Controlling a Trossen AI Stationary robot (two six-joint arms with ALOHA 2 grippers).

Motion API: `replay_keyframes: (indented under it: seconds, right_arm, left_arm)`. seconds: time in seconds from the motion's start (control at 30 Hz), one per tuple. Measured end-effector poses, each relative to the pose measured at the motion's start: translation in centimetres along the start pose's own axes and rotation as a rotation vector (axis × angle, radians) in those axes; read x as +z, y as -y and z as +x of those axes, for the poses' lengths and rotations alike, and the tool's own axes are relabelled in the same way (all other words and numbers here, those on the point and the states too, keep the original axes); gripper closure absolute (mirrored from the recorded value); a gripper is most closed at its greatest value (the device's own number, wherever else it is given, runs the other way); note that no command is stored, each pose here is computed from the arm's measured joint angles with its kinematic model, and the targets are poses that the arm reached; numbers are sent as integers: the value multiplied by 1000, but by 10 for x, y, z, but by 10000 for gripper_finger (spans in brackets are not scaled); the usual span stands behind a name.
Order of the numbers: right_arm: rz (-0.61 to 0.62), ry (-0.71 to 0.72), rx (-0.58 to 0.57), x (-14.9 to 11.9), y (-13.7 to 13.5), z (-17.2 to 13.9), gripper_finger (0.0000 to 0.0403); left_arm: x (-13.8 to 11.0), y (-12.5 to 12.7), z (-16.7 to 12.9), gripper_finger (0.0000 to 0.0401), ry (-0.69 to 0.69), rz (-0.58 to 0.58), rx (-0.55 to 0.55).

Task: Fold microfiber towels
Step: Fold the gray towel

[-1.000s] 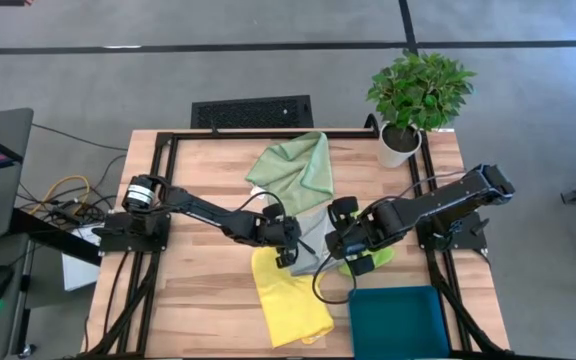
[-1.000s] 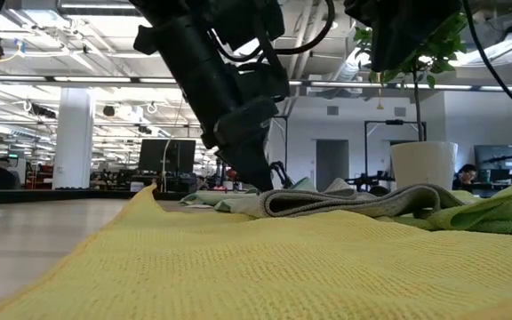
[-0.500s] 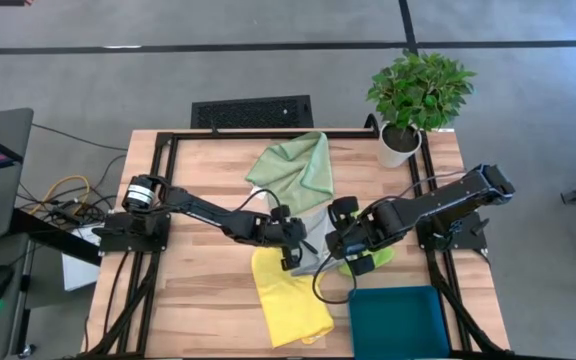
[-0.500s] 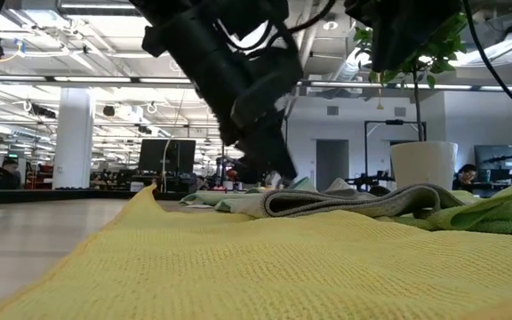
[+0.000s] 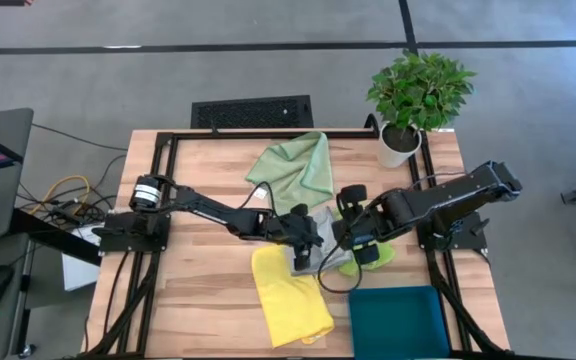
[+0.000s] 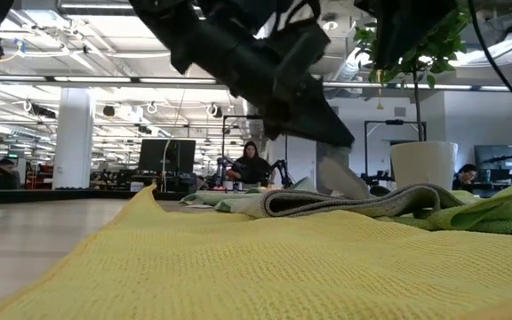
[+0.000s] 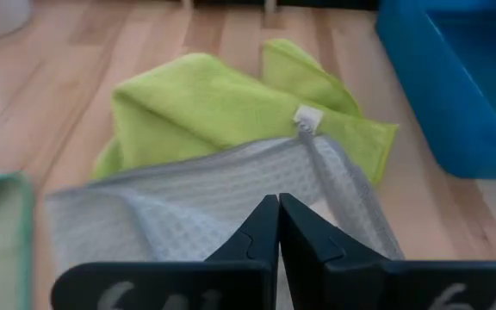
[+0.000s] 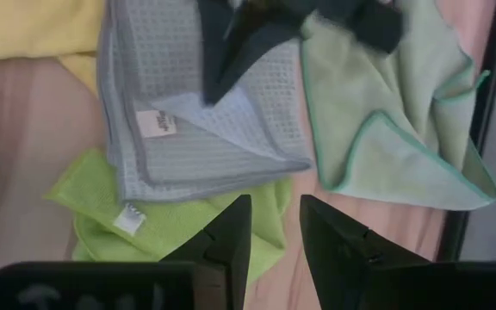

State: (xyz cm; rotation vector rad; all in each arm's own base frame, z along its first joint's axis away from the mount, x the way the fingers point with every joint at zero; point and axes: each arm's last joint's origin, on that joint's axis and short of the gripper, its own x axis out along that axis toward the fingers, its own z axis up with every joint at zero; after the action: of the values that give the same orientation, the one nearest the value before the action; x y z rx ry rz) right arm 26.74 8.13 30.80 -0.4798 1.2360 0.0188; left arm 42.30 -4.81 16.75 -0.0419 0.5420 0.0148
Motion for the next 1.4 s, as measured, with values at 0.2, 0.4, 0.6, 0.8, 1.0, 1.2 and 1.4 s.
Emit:
replay_keyframes:
  seconds: [0.2,0.4,0.6,0.8,1.0,1.2,1.4]
  right_arm:
    - [26,32,-11,-7,8,-10,278]
    - [43,72,-30,-13,12,-22,278]
    - [58,94,-30,-16,13,-28,278]
    - [53,89,-28,-15,12,-27,278]
    - [52,85,-28,-15,12,-26,278]
    - [50,84,-28,-15,12,-26,278]
    - [31,76,-26,-17,10,-27,278]
  left_arm:
    - [10,8,27,401,28,99,-79]
    - [25,14,51,401,-26,160,-128]
    - [26,15,72,401,-172,147,-102]
    - [28,16,79,381,-185,153,-97]
    - [28,16,79,325,-180,158,-97]
    - [30,16,76,275,-184,153,-96]
    - [50,16,57,262,-159,158,-96]
